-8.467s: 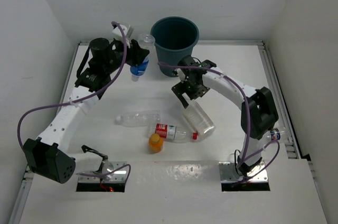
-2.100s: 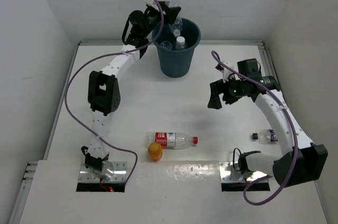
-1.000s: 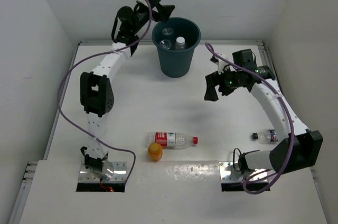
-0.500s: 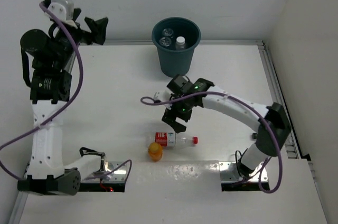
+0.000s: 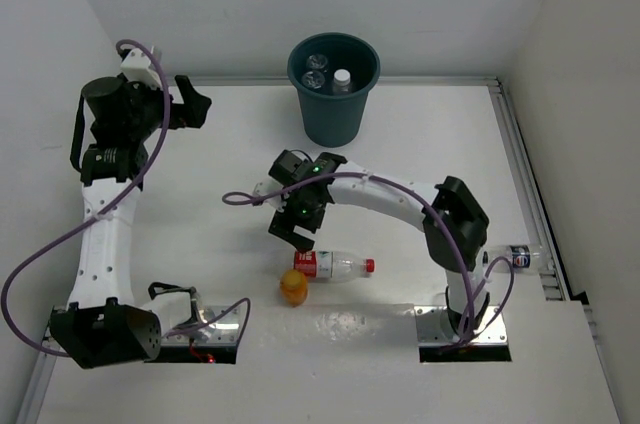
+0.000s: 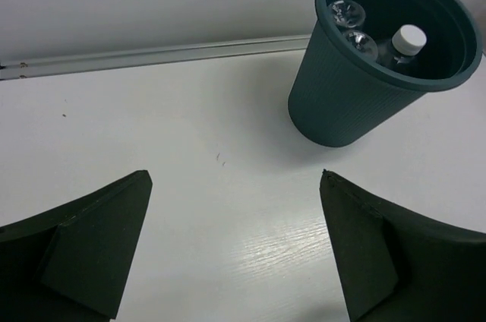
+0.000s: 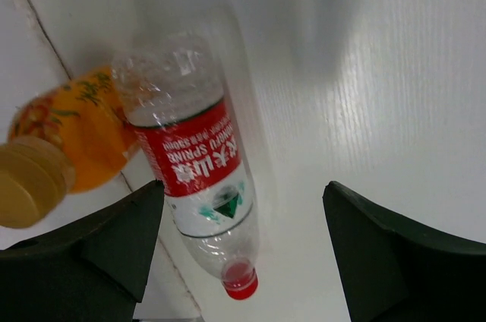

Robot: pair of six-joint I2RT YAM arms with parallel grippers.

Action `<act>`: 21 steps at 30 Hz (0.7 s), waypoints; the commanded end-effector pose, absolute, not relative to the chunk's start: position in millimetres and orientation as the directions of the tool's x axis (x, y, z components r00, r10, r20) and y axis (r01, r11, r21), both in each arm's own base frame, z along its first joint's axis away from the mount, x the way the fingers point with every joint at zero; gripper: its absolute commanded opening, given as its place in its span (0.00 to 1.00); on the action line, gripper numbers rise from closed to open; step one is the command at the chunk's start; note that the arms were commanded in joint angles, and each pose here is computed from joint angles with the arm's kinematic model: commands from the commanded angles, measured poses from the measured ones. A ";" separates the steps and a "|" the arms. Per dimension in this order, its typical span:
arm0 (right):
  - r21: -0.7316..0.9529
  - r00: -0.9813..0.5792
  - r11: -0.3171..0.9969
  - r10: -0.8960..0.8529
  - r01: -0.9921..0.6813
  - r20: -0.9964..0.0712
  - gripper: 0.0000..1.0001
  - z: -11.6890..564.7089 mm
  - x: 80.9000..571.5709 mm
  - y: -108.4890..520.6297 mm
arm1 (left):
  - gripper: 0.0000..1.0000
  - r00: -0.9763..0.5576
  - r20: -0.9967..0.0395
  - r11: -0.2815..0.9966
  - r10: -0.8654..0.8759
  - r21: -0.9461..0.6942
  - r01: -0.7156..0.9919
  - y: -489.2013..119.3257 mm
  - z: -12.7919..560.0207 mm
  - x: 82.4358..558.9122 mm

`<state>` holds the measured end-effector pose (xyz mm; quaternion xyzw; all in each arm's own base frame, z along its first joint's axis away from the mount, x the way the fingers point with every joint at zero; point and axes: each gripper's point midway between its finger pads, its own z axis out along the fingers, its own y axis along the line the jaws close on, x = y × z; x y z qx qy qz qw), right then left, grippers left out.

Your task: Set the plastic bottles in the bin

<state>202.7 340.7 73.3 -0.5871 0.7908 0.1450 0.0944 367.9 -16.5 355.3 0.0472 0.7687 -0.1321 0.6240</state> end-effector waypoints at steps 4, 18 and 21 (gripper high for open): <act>0.156 -0.262 0.220 -0.901 -0.963 -0.346 0.85 71.3 178.8 374.1 | 1.00 -0.137 -0.983 0.951 -0.125 -0.158 0.266 -12.8 381.5 358.8; 0.183 -0.181 0.136 -0.948 -0.974 -0.262 0.81 32.4 152.2 385.0 | 1.00 -0.157 -0.975 0.949 -0.160 -0.196 0.246 9.0 368.7 356.5; 0.153 -0.162 0.130 -0.960 -0.980 -0.226 0.78 20.7 158.0 375.9 | 1.00 -0.148 -0.976 0.950 -0.159 -0.192 0.246 12.2 371.8 358.5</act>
